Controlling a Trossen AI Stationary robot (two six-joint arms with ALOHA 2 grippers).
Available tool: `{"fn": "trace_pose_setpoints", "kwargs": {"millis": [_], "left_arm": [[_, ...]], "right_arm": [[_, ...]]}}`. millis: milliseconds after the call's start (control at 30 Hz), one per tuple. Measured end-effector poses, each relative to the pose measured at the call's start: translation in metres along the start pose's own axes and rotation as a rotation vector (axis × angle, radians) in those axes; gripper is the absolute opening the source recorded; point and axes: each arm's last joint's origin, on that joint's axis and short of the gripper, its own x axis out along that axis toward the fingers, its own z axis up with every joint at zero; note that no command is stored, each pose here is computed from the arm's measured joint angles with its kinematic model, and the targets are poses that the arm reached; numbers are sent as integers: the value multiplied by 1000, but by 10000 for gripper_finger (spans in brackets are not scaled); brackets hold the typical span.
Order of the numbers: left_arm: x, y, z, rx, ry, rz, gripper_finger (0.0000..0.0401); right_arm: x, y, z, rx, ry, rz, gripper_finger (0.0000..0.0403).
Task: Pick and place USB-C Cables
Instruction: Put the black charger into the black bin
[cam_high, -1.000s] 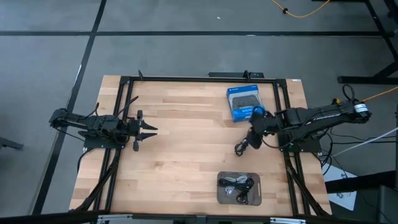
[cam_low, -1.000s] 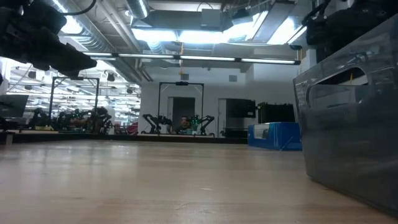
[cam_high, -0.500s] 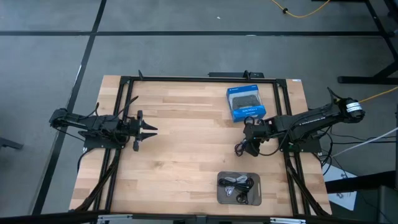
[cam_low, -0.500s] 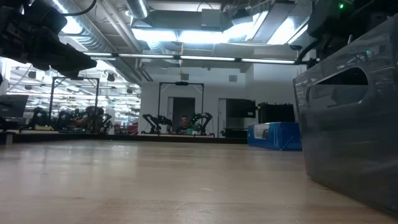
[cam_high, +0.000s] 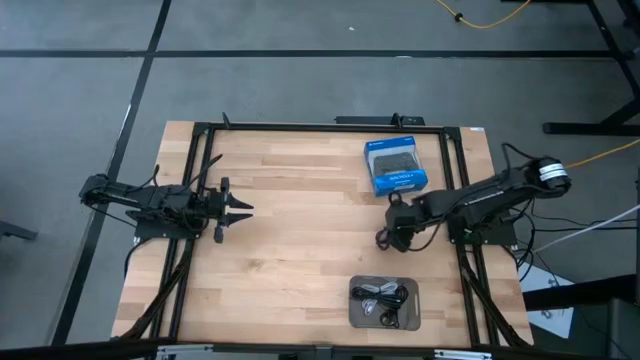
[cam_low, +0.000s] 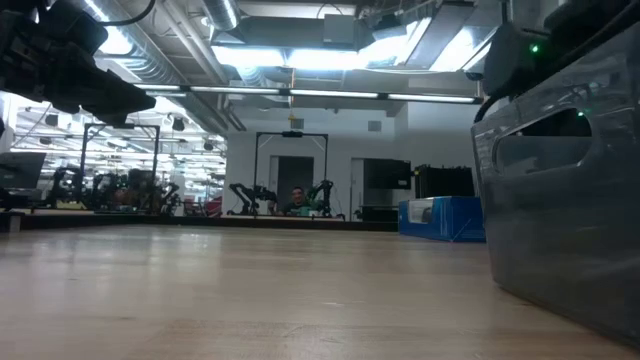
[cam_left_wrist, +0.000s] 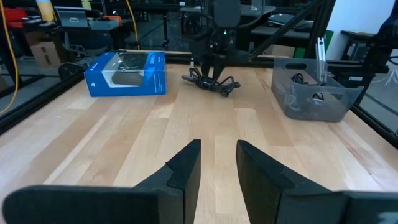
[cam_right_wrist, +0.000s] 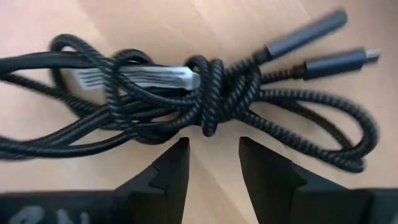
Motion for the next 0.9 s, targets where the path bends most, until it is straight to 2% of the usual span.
{"fn": "trace_pose_setpoints", "kwargs": {"millis": [200,467,567,667,767,833,900], "left_arm": [[0,0,0,0,0,0,96],[0,0,0,-1,0,0,96],[0,0,0,-1,0,0,96],[0,0,0,0,1,0,96],[0,0,0,4,2,0,96],[0,0,0,4,2,0,96],[0,0,0,1,2,0,96]], "right_arm": [[4,4,3,88,-18,19,145],[-3,25,28,118,-288,240,145],[-4,29,31,112,-294,305,145],[-7,34,32,35,-276,395,145],[-10,39,36,-89,-339,444,145],[-12,41,39,-184,-408,440,145],[-14,41,42,-291,-492,377,145]]}}
